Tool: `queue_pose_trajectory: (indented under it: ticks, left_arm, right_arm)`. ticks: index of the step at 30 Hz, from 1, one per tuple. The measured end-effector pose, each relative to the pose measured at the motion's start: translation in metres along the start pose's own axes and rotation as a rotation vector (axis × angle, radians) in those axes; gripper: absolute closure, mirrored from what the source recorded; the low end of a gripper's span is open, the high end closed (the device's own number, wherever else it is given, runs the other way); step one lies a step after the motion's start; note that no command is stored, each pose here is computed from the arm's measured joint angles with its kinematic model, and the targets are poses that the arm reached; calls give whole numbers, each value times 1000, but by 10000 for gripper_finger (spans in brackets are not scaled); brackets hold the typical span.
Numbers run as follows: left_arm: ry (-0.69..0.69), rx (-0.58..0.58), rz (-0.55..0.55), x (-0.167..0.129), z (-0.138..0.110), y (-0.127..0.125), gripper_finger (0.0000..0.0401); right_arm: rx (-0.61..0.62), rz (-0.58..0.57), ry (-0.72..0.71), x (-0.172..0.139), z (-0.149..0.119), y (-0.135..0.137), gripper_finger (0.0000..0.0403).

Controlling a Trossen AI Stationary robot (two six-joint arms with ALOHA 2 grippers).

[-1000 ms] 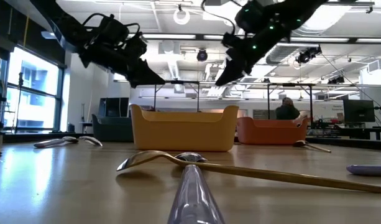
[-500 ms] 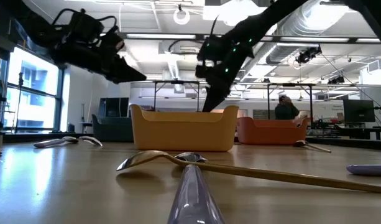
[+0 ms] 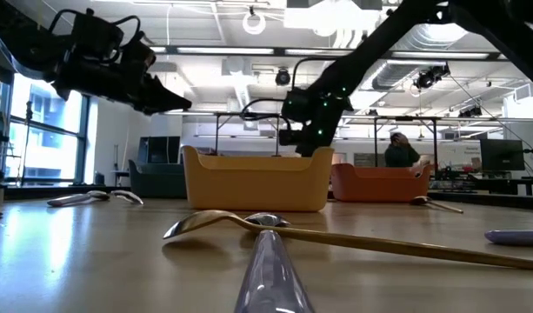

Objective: Sort silverware by color (type)
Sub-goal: Put the gold spoon into the orange bin

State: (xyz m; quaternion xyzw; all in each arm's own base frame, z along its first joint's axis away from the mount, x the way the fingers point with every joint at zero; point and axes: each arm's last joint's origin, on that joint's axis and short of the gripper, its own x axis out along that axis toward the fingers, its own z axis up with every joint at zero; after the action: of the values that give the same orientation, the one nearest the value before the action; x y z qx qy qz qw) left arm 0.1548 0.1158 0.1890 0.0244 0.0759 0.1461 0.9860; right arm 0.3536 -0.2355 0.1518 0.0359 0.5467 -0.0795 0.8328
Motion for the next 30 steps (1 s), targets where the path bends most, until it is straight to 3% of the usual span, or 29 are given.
queue_pose_trajectory:
  ticks: [10,18,21,27,30]
  left_arm:
    - [0,-19,7,0,0,1,401]
    - [20,-35,4,0,-2,1,401]
    - [34,-42,3,0,-4,1,401]
    - [29,-42,3,0,-3,1,401]
    - [29,-37,2,0,-3,1,401]
  right_arm:
    - [7,37,53,19,-5,4,285]
    - [40,24,53,22,-6,3,382]
    - [25,-2,62,22,-5,4,394]
    - [20,-17,35,7,-1,6,396]
    - [30,-40,-38,-16,7,6,397]
